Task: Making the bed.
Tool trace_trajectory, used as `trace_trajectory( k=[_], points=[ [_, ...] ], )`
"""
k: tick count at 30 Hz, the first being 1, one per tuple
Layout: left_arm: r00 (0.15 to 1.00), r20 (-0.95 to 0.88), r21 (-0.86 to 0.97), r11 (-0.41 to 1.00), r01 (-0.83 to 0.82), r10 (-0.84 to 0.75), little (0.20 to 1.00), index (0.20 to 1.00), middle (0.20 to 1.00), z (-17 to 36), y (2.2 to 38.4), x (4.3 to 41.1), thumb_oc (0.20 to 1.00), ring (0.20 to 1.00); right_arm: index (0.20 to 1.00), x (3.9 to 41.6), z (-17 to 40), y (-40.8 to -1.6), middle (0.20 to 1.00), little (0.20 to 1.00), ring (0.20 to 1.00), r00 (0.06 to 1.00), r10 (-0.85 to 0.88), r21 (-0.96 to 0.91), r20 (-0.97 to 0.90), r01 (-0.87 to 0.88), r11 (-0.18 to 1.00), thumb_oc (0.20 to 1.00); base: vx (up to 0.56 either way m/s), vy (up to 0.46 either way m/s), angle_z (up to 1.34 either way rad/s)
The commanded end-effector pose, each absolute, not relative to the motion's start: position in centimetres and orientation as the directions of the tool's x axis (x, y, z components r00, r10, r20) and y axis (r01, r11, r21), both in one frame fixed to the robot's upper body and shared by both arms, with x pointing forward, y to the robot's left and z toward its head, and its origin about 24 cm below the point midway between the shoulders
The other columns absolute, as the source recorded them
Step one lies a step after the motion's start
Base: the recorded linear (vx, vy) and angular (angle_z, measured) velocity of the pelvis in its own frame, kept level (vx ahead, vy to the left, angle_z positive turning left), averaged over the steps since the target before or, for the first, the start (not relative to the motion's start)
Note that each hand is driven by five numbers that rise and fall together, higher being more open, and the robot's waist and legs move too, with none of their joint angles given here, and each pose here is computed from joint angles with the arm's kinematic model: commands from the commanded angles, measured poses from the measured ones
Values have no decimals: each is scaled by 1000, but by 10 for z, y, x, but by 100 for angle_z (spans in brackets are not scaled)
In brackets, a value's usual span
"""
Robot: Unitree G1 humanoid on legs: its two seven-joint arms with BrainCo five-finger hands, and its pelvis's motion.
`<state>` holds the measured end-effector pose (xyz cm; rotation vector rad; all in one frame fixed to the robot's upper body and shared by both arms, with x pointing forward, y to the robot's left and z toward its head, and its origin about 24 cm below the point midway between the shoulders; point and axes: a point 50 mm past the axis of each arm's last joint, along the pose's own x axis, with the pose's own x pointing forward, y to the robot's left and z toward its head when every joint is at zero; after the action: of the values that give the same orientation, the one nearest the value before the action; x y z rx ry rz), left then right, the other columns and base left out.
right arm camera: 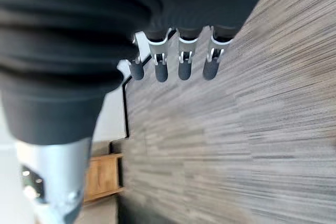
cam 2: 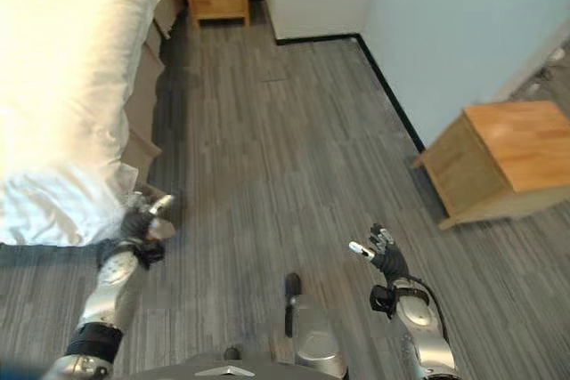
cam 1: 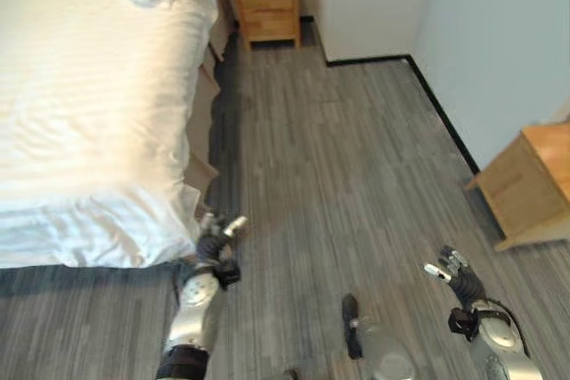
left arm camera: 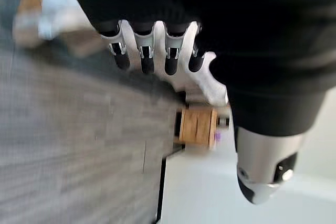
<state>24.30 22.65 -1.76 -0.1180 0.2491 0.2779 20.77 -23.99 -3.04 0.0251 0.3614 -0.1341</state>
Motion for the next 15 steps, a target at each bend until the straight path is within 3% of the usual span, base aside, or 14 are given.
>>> trace_trajectory(
  k=[1,5,10,15],
  points=[
    [934,-146,-197,916,-351,327,1000,1000,1000,5,251,244,1000,1000,1000,226,-1,-254,1000,1000,1000,966,-167,14,-195,173,985,1000,448,-394,15],
    [941,-131,-282,898,-337,312,1000,1000,1000,12,237,263,1000,1000,1000,239,10,-265,1000,1000,1000,955,-259,11,-141,264,965,1000,480,-337,0],
    [941,-160,-272,903,-332,297,1000,1000,1000,5,228,269,1000,1000,1000,241,13,-270,1000,1000,1000,954,-274,-39,-123,271,962,1000,420,-2,17],
    [926,-169,-264,890,-373,338,1000,1000,1000,1,235,263,1000,1000,1000,245,10,-263,1000,1000,1000,959,-252,-69,-130,245,967,1000,590,30,-34]
  ],
)
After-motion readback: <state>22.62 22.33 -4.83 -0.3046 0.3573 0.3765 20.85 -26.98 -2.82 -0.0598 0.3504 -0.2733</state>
